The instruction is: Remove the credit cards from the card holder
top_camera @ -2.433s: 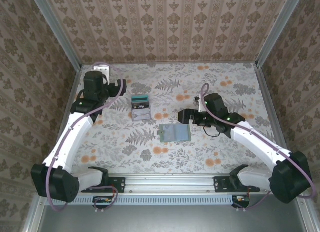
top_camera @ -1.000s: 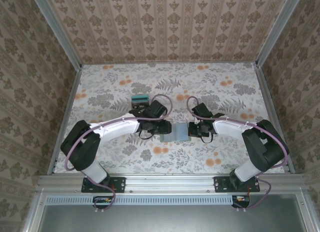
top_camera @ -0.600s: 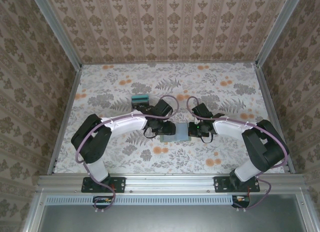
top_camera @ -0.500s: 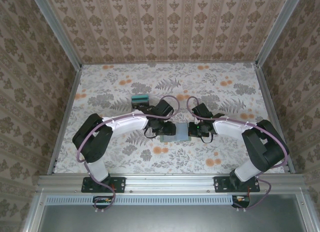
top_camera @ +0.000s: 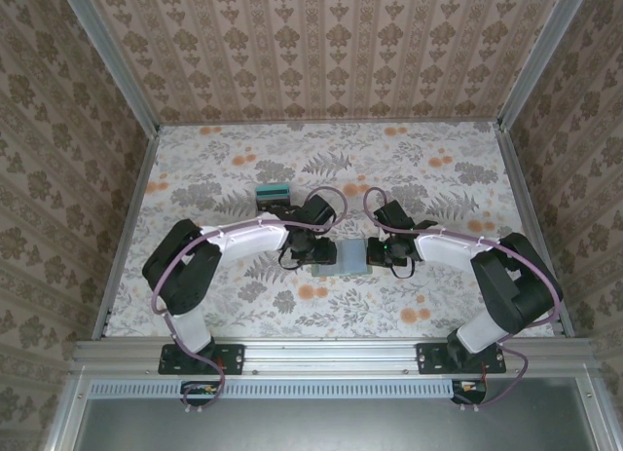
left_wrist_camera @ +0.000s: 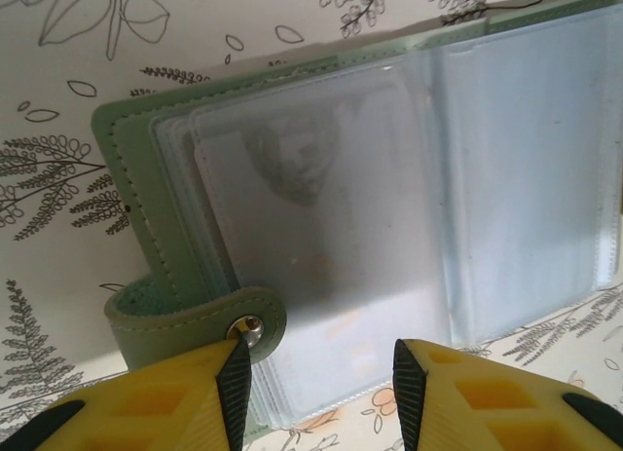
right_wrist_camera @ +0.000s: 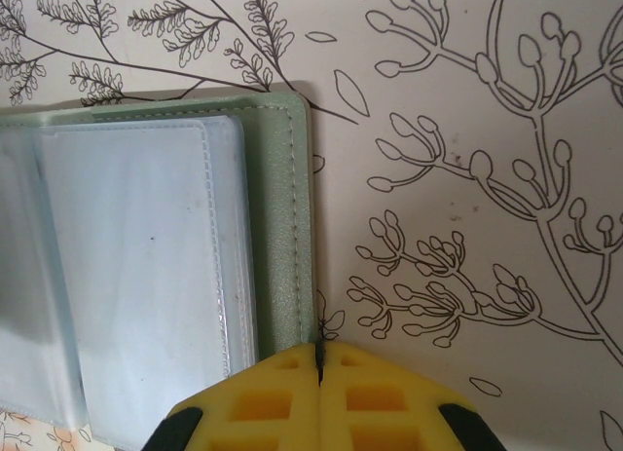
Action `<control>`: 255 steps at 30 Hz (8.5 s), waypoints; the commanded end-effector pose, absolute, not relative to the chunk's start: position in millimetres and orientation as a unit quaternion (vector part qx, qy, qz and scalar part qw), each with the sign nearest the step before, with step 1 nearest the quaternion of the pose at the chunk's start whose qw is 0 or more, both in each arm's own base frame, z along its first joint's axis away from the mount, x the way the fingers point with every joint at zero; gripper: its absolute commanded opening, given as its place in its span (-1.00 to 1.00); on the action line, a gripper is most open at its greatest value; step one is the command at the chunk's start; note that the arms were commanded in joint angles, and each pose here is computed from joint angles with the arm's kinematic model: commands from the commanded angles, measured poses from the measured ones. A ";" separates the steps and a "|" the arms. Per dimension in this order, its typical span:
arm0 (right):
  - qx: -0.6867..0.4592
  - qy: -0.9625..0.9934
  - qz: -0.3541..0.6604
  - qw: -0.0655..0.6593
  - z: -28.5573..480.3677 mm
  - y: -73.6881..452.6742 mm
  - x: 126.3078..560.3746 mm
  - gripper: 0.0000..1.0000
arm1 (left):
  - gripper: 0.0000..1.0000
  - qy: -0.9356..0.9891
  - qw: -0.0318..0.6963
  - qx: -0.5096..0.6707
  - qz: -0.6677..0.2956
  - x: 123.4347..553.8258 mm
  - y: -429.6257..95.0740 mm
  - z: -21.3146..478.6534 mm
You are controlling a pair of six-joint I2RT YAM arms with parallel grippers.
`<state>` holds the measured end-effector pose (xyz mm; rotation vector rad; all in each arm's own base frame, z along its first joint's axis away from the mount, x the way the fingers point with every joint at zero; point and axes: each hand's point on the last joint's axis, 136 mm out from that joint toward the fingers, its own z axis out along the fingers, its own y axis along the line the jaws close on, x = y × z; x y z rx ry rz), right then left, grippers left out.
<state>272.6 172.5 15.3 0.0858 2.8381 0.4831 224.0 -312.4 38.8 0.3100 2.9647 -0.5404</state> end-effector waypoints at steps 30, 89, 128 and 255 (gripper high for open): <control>0.033 0.981 0.156 0.108 0.4 168.4 260.3 -1.00 | -0.02 0.962 0.033 0.143 -0.232 218.2 -342.4 39.1; -0.009 0.932 0.351 0.091 54.6 261.0 283.8 -0.68 | -0.44 0.973 0.049 0.095 -0.206 225.1 -299.9 34.2; 0.019 0.951 0.307 0.043 24.1 252.6 279.1 -0.61 | -0.45 0.973 0.009 0.101 -0.205 216.9 -309.0 17.1; 0.097 0.943 0.307 0.091 37.1 172.1 277.4 -1.00 | -0.49 0.975 0.011 0.099 -0.201 215.2 -305.5 20.2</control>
